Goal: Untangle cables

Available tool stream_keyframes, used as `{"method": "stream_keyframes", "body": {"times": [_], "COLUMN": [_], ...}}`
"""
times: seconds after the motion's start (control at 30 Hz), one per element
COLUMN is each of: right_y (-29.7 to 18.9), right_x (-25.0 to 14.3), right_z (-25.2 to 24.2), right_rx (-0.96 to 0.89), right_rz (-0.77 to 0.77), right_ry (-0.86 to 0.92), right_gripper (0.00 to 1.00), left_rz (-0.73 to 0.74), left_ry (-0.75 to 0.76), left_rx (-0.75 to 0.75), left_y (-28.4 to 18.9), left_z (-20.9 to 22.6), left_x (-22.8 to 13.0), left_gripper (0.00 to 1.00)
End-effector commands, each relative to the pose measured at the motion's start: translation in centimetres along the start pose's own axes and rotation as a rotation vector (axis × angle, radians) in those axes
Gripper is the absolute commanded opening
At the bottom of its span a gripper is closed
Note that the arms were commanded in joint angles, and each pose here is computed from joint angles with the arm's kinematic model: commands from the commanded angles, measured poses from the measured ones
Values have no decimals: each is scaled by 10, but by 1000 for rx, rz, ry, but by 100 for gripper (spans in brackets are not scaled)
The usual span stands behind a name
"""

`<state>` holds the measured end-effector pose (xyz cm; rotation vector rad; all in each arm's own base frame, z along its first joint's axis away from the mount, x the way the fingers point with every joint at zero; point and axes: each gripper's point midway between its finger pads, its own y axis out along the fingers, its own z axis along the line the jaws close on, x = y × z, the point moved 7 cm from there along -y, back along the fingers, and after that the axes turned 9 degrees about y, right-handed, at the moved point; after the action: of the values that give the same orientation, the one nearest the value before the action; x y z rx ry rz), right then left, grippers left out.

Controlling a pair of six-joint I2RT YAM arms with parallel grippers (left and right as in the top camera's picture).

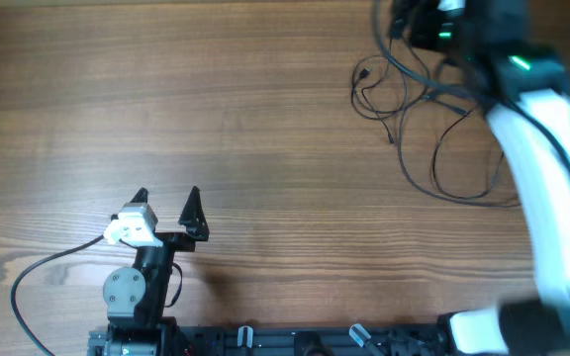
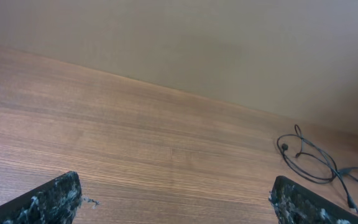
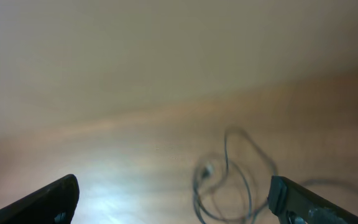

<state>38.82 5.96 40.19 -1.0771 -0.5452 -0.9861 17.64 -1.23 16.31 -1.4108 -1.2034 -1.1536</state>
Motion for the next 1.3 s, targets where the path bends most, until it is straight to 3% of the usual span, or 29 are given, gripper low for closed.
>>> {"method": "stream_keyframes", "body": {"times": [0.0, 0.17, 0.4, 0.53, 0.7, 0.8, 1.1, 1.27], "right_y": [-105, -248, -352, -347, -308, -284, -238, -233], "right_x": [31, 35, 0, -26, -90, -122, -192, -218], "right_z": [16, 18, 0, -14, -47, -64, -101, -120], "right_rx": [109, 247, 324, 258, 47, -35, -41, -58], "right_rz": [-210, -478, -627, -498, -90, 70, 60, -35], "right_ry": [-8, -8, -8, -8, -7, -6, -1, 125], "right_gripper": [100, 100, 100, 100, 100, 100, 100, 100], "left_rz": [3, 3, 3, 3, 3, 3, 3, 3], "left_ry": [23, 23, 23, 23, 23, 23, 23, 23], "left_rx": [13, 13, 13, 13, 13, 13, 13, 13], "left_y": [0, 0, 0, 0, 0, 0, 0, 0], "left_z": [2, 2, 2, 2, 2, 2, 2, 2], "left_x": [-1, -1, -1, -1, -1, -1, -1, -1], "left_gripper": [100, 100, 100, 100, 100, 100, 100, 100]}}
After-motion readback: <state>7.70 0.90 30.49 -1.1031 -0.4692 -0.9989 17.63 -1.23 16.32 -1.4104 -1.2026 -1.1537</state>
